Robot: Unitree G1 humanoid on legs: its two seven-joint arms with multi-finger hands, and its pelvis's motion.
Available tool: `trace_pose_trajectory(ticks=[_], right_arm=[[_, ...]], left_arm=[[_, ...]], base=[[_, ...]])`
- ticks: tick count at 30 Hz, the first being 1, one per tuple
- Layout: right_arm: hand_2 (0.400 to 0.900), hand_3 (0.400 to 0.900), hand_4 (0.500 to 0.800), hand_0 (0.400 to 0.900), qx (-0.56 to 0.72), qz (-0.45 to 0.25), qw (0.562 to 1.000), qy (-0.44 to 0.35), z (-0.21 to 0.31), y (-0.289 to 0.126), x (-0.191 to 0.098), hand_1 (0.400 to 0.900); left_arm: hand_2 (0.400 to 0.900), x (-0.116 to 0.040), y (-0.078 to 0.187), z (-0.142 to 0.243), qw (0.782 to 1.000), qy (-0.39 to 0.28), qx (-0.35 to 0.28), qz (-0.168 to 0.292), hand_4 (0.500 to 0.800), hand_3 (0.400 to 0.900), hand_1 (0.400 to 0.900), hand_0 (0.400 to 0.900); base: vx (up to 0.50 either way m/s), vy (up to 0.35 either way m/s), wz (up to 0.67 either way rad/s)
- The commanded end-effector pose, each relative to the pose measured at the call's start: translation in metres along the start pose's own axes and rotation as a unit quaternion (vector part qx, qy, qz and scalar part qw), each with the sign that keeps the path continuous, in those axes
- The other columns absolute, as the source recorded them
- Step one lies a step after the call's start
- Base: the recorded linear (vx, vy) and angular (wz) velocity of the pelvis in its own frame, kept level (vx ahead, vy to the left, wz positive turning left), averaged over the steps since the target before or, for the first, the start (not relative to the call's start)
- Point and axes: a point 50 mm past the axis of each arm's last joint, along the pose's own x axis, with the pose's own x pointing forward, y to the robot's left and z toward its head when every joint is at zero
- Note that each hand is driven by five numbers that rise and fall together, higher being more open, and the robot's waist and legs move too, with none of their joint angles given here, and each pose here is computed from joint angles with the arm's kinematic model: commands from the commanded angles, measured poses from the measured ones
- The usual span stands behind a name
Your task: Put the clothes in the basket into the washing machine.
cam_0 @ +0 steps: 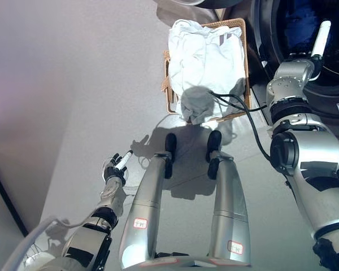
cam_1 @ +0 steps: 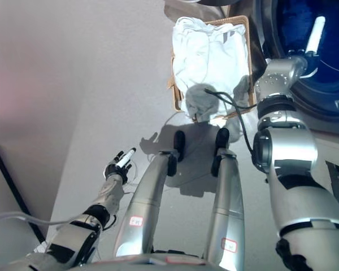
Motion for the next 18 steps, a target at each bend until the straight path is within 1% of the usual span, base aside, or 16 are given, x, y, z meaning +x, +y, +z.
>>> trace_pose_trajectory(ticks=[1,4,7,9,11,13,14,16,18], right_arm=[[0.9,0.9,0.8,0.9,0.018,0.069,0.995,-0.065,0.026,0.023,-0.002,0.9],[0.9,0.9,0.8,0.9,0.015,0.076,0.995,-0.065,0.021,0.022,-0.004,0.9],[0.9,0.9,0.8,0.9,-0.012,0.086,0.994,-0.062,0.01,0.011,-0.007,0.9],[0.9,0.9,0.8,0.9,-0.029,0.094,0.994,-0.054,-0.002,-0.002,-0.01,0.9],[0.9,0.9,0.8,0.9,-0.071,0.093,0.992,-0.044,-0.015,-0.032,-0.011,0.9],[0.9,0.9,0.8,0.9,-0.073,0.092,0.992,-0.043,-0.016,-0.035,-0.011,0.9],[0.9,0.9,0.8,0.9,-0.127,0.083,0.988,-0.015,-0.032,-0.073,-0.013,0.9],[0.9,0.9,0.8,0.9,-0.198,0.073,0.977,0.023,-0.049,-0.12,-0.02,0.9],[0.9,0.9,0.8,0.9,-0.306,0.074,0.946,0.071,-0.062,-0.173,-0.033,0.9]], left_arm=[[0.9,-0.006,0.025,-0.026,0.999,0.035,0.013,0.039,0.8,0.9,0.9,0.9],[0.9,-0.006,0.024,-0.025,0.998,0.035,0.011,0.042,0.8,0.9,0.9,0.9],[0.9,-0.007,0.025,-0.029,0.998,0.041,0.008,0.047,0.8,0.9,0.9,0.9],[0.9,-0.008,0.029,-0.034,0.997,0.05,0.003,0.056,0.8,0.9,0.9,0.9],[0.9,-0.01,0.034,-0.04,0.996,0.063,0.001,0.061,0.8,0.9,0.9,0.9],[0.9,-0.011,0.036,-0.041,0.996,0.064,0.002,0.063,0.8,0.9,0.9,0.9],[0.9,-0.013,0.04,-0.048,0.995,0.08,0.006,0.064,0.8,0.9,0.9,0.9],[0.9,-0.016,0.046,-0.056,0.993,0.095,0.014,0.063,0.8,0.9,0.9,0.9],[0.9,-0.02,0.051,-0.066,0.992,0.112,0.027,0.059,0.8,0.9,0.9,0.9]], base=[[0.035,-0.007,0.01],[0.011,-0.004,0.0],[0.011,0.007,-0.03],[0.018,0.005,-0.03],[0.033,0.023,-0.06],[0.019,0.011,-0.02],[0.055,0.042,-0.1],[0.086,0.059,-0.15],[0.078,0.062,-0.12]])
